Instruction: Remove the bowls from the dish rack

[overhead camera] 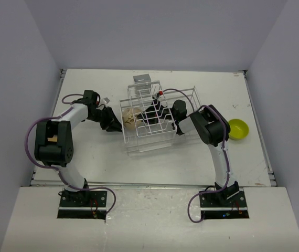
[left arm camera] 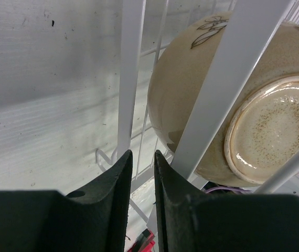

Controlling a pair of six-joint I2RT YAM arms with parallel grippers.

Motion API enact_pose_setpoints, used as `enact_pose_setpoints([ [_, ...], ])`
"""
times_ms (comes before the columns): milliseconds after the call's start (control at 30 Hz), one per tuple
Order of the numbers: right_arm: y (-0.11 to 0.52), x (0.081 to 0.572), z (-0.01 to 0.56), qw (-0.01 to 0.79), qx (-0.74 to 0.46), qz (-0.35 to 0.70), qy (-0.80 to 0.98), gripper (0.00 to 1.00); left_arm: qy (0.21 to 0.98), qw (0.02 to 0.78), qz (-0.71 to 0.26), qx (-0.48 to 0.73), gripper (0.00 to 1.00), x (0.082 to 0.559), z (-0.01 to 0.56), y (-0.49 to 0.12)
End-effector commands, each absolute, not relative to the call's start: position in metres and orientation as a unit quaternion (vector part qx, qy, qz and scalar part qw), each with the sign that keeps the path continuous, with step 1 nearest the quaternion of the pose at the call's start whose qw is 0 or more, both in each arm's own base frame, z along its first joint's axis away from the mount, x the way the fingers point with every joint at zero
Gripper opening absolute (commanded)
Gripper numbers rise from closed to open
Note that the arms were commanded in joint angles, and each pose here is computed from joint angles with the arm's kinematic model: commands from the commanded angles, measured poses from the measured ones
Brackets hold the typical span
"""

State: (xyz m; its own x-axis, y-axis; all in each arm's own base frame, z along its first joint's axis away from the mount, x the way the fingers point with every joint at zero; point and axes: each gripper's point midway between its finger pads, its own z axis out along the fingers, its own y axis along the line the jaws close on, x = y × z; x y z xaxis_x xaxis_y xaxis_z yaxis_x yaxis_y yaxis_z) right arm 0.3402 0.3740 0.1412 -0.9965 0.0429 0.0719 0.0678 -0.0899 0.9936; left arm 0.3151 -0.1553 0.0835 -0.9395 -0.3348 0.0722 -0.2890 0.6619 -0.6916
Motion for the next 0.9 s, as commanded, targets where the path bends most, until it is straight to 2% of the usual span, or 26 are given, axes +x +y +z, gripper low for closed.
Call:
enact_pose_setpoints([
  [0, 0.383, 0.328, 0.114, 0.056, -0.080, -0.719, -0.689, 0.02, 0.893, 0.041, -0.427, -0.137, 0.25, 0.318, 0.103, -0.171],
  [633, 0.380, 0.323, 0.117, 0.046, -0.069, -0.731, -0.677, 0.00, 0.892, 0.044, -0.428, -0.136, 0.25, 0.320, 0.103, -0.171],
  [867, 0.378, 0.317, 0.133, 0.030, -0.034, -0.751, -0.658, 0.00, 0.891, 0.042, -0.431, -0.136, 0.33, 0.321, 0.101, -0.172],
])
